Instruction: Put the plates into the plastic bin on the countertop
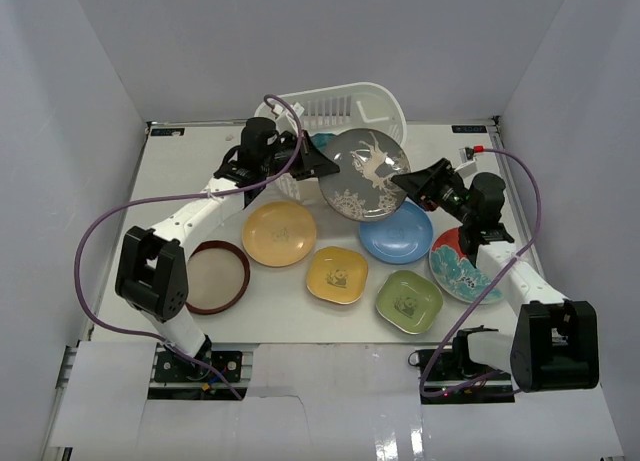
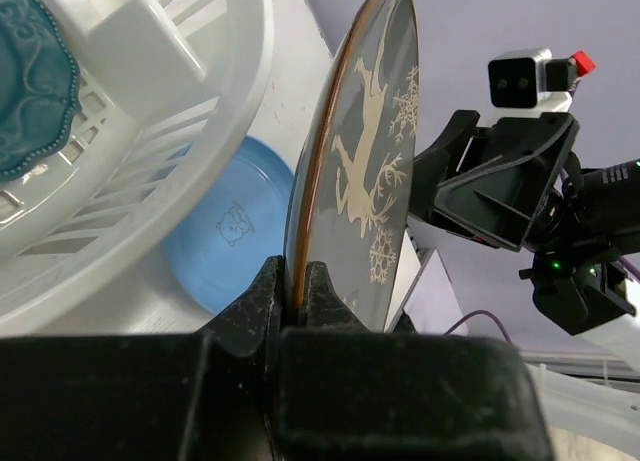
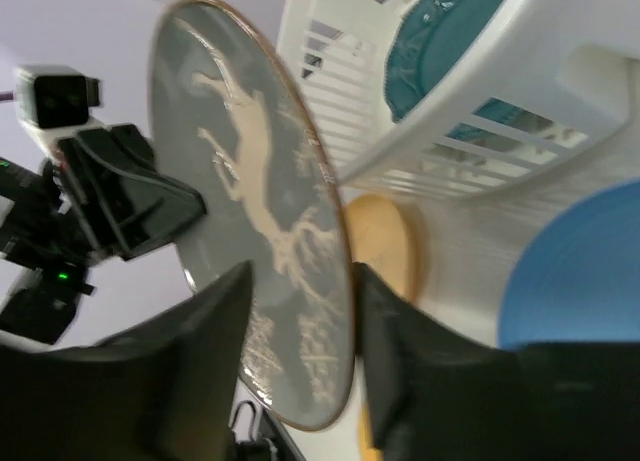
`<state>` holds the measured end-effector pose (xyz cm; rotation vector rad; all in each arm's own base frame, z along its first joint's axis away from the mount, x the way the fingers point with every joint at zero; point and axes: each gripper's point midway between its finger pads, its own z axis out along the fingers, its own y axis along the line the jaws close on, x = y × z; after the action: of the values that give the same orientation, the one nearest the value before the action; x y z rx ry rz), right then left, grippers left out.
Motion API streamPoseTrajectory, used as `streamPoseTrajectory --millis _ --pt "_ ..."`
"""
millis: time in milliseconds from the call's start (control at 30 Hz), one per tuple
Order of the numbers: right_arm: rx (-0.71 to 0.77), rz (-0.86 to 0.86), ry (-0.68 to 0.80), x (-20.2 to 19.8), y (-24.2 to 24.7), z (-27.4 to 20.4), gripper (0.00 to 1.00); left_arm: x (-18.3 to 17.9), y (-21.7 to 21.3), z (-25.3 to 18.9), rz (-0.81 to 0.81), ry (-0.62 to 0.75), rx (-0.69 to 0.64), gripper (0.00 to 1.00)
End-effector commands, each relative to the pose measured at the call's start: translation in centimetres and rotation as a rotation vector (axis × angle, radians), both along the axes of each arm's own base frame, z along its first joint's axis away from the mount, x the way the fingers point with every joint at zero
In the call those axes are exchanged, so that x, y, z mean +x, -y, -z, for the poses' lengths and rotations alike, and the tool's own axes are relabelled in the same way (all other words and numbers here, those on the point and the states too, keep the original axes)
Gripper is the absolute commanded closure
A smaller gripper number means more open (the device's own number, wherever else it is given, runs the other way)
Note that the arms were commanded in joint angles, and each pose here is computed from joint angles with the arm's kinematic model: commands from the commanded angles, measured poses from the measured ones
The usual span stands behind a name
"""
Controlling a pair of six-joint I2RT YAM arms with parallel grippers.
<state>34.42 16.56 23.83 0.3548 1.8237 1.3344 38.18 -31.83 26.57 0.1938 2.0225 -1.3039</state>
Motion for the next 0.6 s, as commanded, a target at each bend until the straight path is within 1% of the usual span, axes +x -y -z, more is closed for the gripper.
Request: streamPoseTrajectory --millis 0,33,67,100,133,167,200,233,267,300,333,400,433,467,500,533,567 --pt "0.008 -0.091 0.256 -1.8 -1.4 -6.6 0.41 3.3 -1.4 -2.7 -0.118 0.112 0.011 1.0" --pt "-0.008 -0.089 0.233 -1.8 -1.3 -6.1 0.34 4.2 -1.9 -3.5 -0.141 0.123 0.003 1.0" --pt "-0.04 -0.081 0.269 -2.1 -1.1 -6.4 0.22 5.2 -2.3 -5.7 -0.174 0.155 -0.017 1.0" --pt "-0.058 -0.073 0.271 -2.3 -0.9 -6.3 0.18 6.0 -2.8 -5.5 -0.199 0.131 -0.008 1.0" --pt "-0.08 -0.064 0.245 -2.5 -0.7 -5.5 0.13 7.2 -3.8 -6.3 -0.232 0.137 -0.013 1.0" --pt "-0.114 -0.044 0.275 -2.9 -0.3 -5.6 0.09 8.3 -4.4 -8.8 -0.272 0.175 -0.033 1.0" --pt "-0.131 -0.031 0.28 -3.2 0.0 -5.5 0.08 9.9 -5.1 -7.5 -0.308 0.136 -0.005 1.0" --pt "-0.145 -0.012 0.266 -3.3 0.3 -4.9 0.07 10.8 -5.7 -7.6 -0.336 0.131 0.004 1.0" --pt "-0.17 -0.006 0.286 -4.0 0.5 -4.6 0.07 11.7 -6.2 -8.9 -0.358 0.15 -0.005 1.0" --pt "-0.186 0.003 0.285 -4.2 0.8 -4.3 0.07 12.5 -6.7 -8.4 -0.379 0.131 0.007 1.0" --pt "-0.201 0.01 0.285 -4.5 1.0 -3.9 0.07 14.0 -7.5 -6.7 -0.402 0.098 0.027 1.0" --pt "-0.242 0.029 0.279 -5.5 1.6 -2.7 0.08 15.6 -8.9 -6.0 -0.459 0.085 0.07 1.0" --pt "-0.259 0.046 0.27 -5.7 1.9 -2.2 0.09 16.4 -9.0 -4.4 -0.468 0.062 0.093 1.0" --pt "-0.266 0.055 0.295 -6.4 2.1 -2.5 0.09 16.7 -9.2 -3.6 -0.474 0.053 0.107 1.0" --pt "-0.28 0.057 0.271 -6.8 2.3 -1.4 0.09 17.1 -9.4 -3.2 -0.48 0.05 0.12 1.0" --pt "-0.295 0.069 0.297 -7.4 2.6 -1.7 0.09 17.6 -9.5 -1.9 -0.49 0.035 0.139 1.0" --pt "-0.306 0.066 0.28 -7.8 2.7 -1.2 0.09 17.8 -9.5 -1.2 -0.493 0.026 0.148 1.0"
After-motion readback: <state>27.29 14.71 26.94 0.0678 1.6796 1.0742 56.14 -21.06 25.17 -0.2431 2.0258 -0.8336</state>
